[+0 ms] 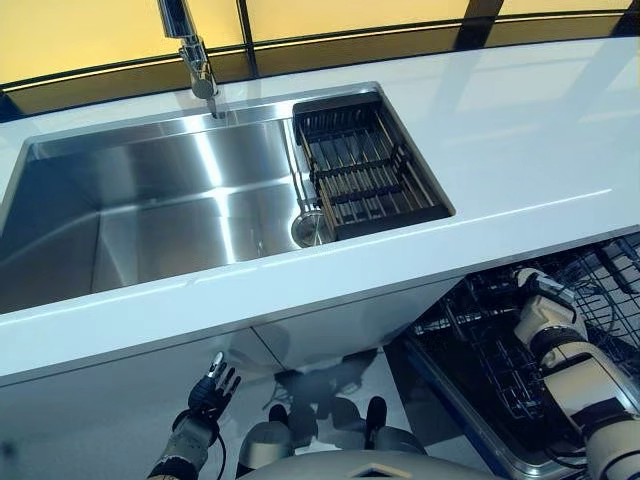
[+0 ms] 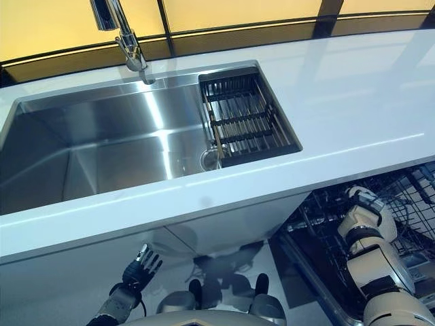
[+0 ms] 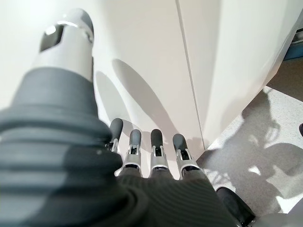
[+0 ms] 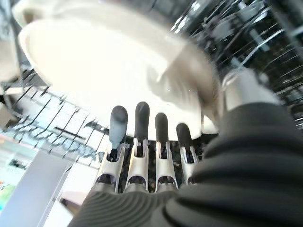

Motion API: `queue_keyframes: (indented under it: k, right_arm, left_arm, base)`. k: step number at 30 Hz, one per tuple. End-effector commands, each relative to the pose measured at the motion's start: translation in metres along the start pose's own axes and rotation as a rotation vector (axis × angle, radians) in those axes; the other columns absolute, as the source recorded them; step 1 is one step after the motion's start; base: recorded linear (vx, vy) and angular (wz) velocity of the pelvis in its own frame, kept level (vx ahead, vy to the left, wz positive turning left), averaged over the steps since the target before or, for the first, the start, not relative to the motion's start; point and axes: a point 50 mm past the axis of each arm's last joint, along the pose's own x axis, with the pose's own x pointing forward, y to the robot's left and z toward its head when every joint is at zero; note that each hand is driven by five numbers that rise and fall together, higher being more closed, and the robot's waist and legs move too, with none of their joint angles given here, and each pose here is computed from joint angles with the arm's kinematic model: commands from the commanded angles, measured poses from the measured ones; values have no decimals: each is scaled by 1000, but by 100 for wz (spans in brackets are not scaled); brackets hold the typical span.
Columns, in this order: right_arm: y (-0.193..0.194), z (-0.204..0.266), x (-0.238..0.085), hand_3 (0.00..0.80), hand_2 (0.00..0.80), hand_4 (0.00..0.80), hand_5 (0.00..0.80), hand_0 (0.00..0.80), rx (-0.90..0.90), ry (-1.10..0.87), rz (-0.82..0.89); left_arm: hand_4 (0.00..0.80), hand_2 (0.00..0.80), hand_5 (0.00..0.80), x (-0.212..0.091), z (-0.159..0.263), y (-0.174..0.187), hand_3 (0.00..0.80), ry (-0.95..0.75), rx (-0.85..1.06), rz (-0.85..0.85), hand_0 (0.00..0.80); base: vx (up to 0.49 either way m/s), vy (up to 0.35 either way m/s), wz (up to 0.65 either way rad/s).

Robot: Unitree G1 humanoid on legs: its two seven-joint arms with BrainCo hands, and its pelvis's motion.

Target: Take plates into dishwasher

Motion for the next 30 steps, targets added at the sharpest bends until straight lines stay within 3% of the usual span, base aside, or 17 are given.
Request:
queue_keyframes:
  k: [1,14,30]
  right_arm:
    - [-49,6,7,0,0,0,0,0,31,27,-111]
    - [-45,2,8,0,0,0,0,0,81,-1,-109]
    - [-47,-41,4,0,0,0,0,0,328,-77,-200]
  left_arm:
    - [0,0,0,19,37,-50,0,-149,12,-178,0]
    - [0,0,0,18,35,-42,0,-142,5,-144,0]
    - [0,0,0,9,43,-17,0,-181,-61,-48,0]
  base:
    - [0,0,0]
    - [0,0,0]
    - [10,56,-3]
